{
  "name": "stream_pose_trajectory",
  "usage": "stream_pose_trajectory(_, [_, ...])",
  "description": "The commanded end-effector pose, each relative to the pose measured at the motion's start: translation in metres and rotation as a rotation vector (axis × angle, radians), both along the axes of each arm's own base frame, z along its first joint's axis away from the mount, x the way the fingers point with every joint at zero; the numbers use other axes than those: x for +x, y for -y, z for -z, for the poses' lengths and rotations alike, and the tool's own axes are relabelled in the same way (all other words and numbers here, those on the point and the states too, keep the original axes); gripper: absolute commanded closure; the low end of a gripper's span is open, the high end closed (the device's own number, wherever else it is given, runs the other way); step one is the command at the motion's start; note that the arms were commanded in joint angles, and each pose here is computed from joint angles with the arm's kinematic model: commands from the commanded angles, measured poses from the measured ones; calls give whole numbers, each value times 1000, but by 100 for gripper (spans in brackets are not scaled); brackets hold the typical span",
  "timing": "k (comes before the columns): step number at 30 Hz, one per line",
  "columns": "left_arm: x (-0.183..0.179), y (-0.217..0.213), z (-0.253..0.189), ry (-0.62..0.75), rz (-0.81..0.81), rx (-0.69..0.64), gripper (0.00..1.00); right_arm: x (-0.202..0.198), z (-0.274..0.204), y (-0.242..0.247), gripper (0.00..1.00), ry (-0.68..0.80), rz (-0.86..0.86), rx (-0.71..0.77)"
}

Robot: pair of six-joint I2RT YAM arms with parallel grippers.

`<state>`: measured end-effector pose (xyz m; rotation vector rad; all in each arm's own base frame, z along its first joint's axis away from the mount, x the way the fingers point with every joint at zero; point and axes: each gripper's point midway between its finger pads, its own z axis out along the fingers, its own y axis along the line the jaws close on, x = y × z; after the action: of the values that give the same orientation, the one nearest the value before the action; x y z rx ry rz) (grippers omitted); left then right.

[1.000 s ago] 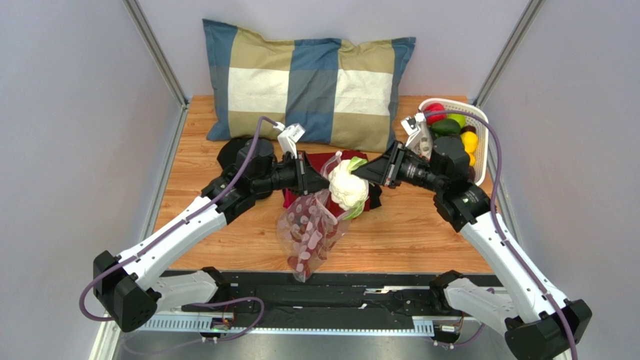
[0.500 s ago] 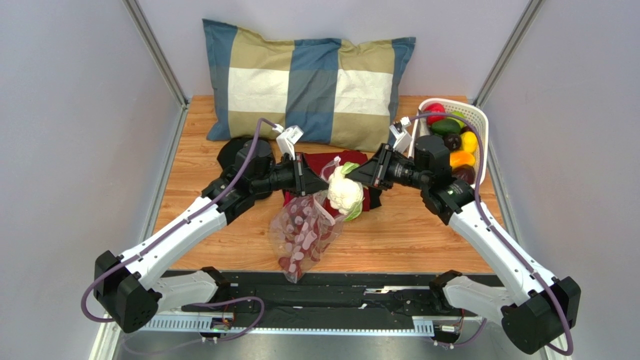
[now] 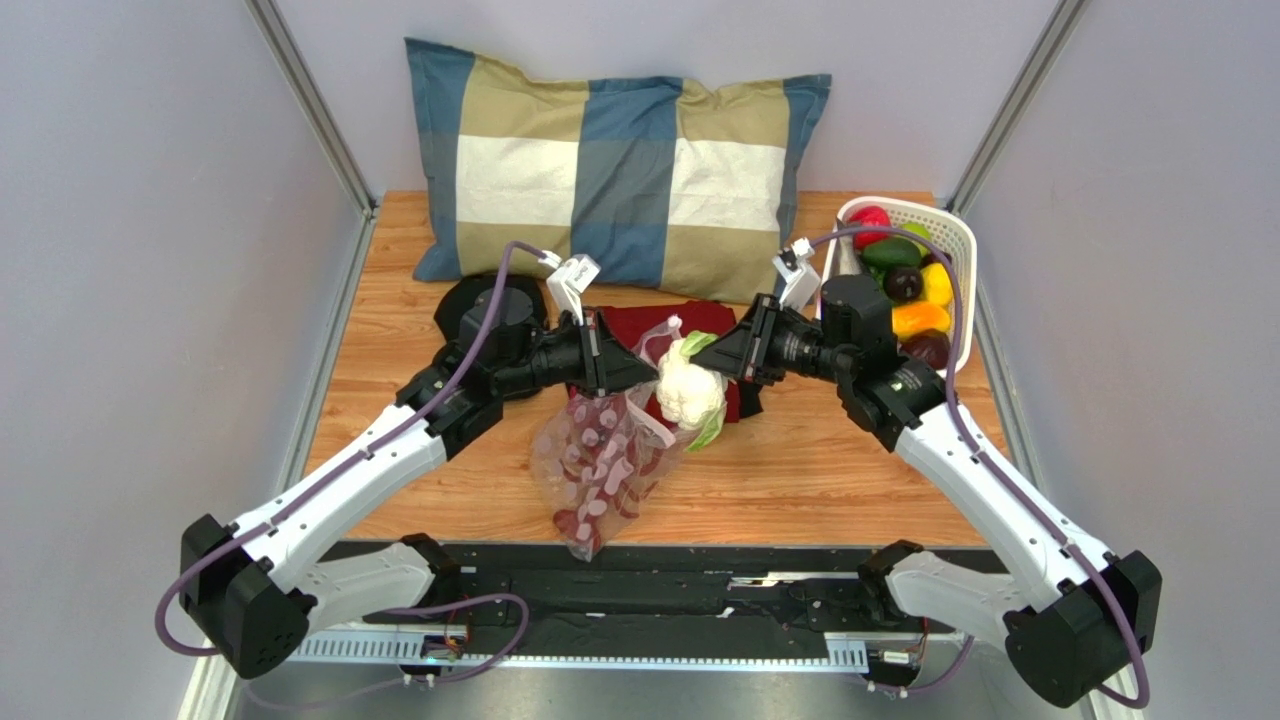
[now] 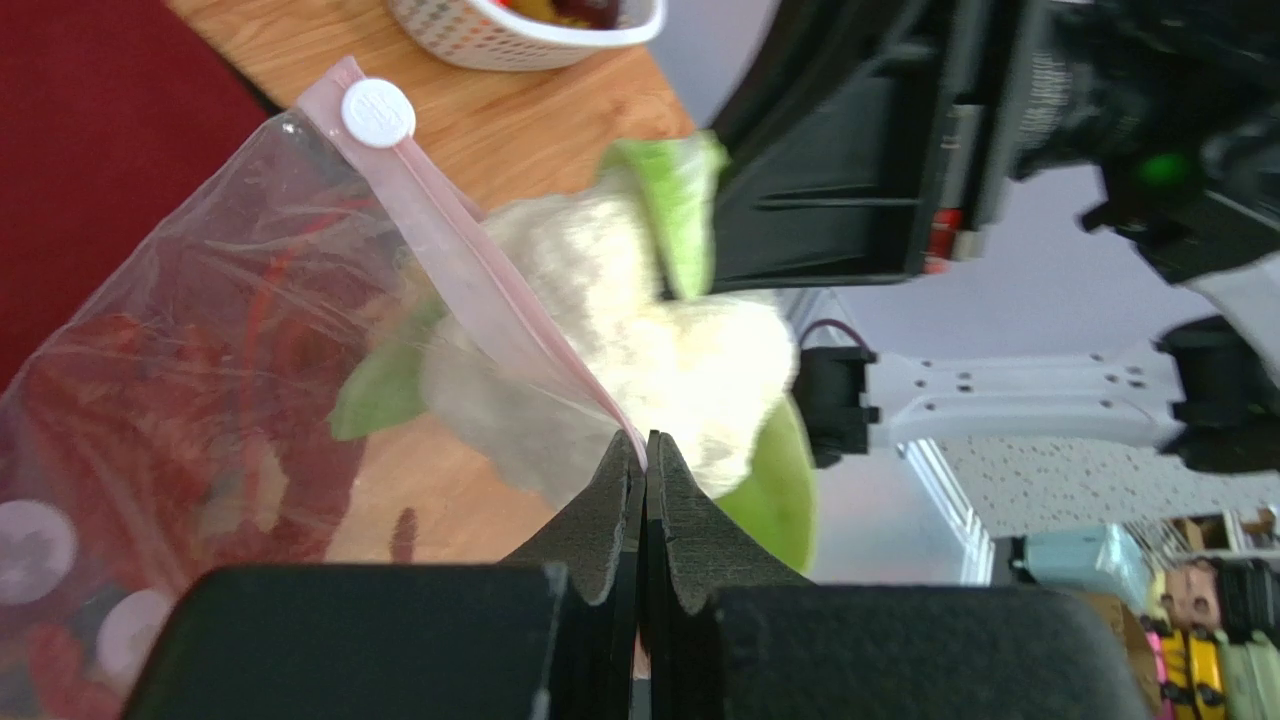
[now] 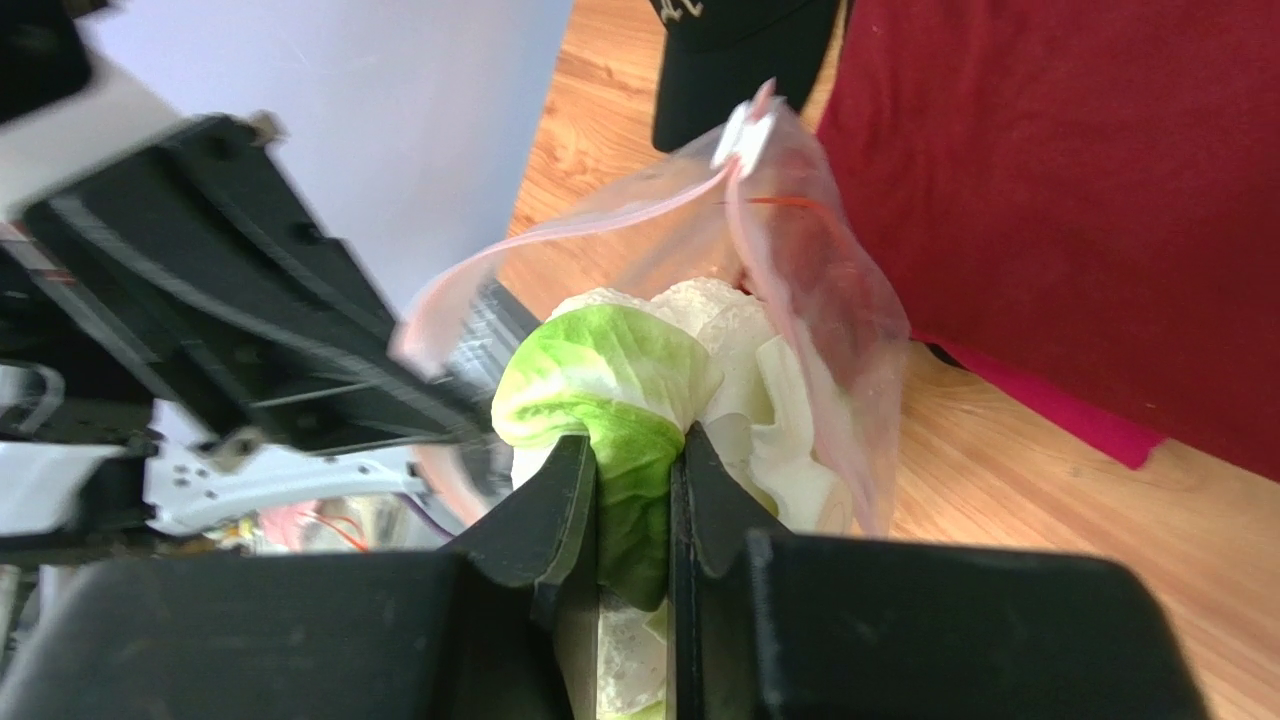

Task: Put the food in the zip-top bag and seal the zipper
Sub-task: Place the fake vegetable in the zipper food storage bag.

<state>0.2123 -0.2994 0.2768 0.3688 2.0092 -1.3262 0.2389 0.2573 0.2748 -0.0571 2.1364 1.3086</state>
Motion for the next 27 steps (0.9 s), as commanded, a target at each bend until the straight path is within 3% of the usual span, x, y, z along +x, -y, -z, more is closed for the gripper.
stream_pose_trajectory(1, [-31,10,-77,177,145,-199,100,-1,-2,13,100,126,-19,-103])
stream_pose_trajectory(6, [-39,16,-80,176,209,-229,100,1,-11,3,100,104,-46,-49])
stream_pose_trajectory(14, [-51,21,-88,181,266,-296,100,6,-76,-22,100,39,-29,294])
stream_pose_trajectory(19, [-52,20,-90,178,263,-303,100,15,-88,-15,100,13,63,333])
stream_pose_trajectory(25, [-48,18,-90,184,236,-303,100,22,-91,-10,100,-169,175,361])
stream_pose_trajectory(27, [-49,18,-89,169,236,-308,100,19,-92,-11,100,-151,171,341])
